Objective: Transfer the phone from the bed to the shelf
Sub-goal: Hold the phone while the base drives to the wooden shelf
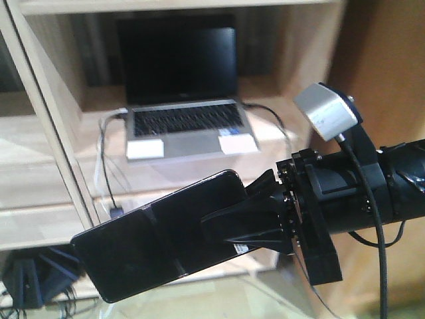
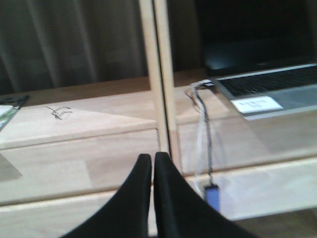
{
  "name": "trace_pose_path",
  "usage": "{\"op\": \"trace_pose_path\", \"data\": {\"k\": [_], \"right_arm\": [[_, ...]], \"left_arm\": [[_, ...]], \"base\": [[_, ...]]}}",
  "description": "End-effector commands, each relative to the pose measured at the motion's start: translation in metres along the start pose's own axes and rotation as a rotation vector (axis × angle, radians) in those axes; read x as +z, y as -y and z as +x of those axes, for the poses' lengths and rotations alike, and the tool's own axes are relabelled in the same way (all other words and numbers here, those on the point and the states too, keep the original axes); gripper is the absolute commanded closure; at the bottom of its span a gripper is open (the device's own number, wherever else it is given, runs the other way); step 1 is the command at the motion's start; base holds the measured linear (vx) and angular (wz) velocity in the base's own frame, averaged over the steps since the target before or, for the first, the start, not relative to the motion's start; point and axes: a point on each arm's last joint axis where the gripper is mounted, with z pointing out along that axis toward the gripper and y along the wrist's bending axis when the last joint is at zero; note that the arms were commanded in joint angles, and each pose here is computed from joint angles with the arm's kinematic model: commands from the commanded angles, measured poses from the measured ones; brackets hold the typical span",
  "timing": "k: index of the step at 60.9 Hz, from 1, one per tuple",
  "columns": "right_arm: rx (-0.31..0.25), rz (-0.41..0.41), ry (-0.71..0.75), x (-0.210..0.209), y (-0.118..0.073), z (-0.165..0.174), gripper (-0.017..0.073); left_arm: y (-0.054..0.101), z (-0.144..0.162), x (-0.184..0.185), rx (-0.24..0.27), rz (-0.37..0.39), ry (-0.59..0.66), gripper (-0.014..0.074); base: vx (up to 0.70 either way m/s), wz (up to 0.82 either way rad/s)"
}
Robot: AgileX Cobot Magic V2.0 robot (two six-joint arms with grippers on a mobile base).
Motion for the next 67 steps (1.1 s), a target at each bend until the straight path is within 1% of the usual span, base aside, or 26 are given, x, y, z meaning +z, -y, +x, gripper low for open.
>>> {"op": "trace_pose_path", "data": {"k": [1,37,67], "right_arm": [[-0.024,-0.100,0.072,-0.0059,-0.0185,-0.0130,0.0561],[-0.024,-0.100,0.072,-0.0059,-0.0185,-0.0130,0.0561],[-0.024,-0.100,0.072,-0.0059,-0.0185,-0.0130,0.0561]], "left_arm": [[-0.0016,-0.0147,-0.0030,-0.014,-0.009,0.107,0.0592],[-0.0016,-0.0147,-0.0030,-0.014,-0.009,0.107,0.0592],[-0.0016,-0.0147,-0.0030,-0.014,-0.009,0.107,0.0592]], "base": [[0.35,0.23],[0.27,0.13],[0.16,0.02]]}}
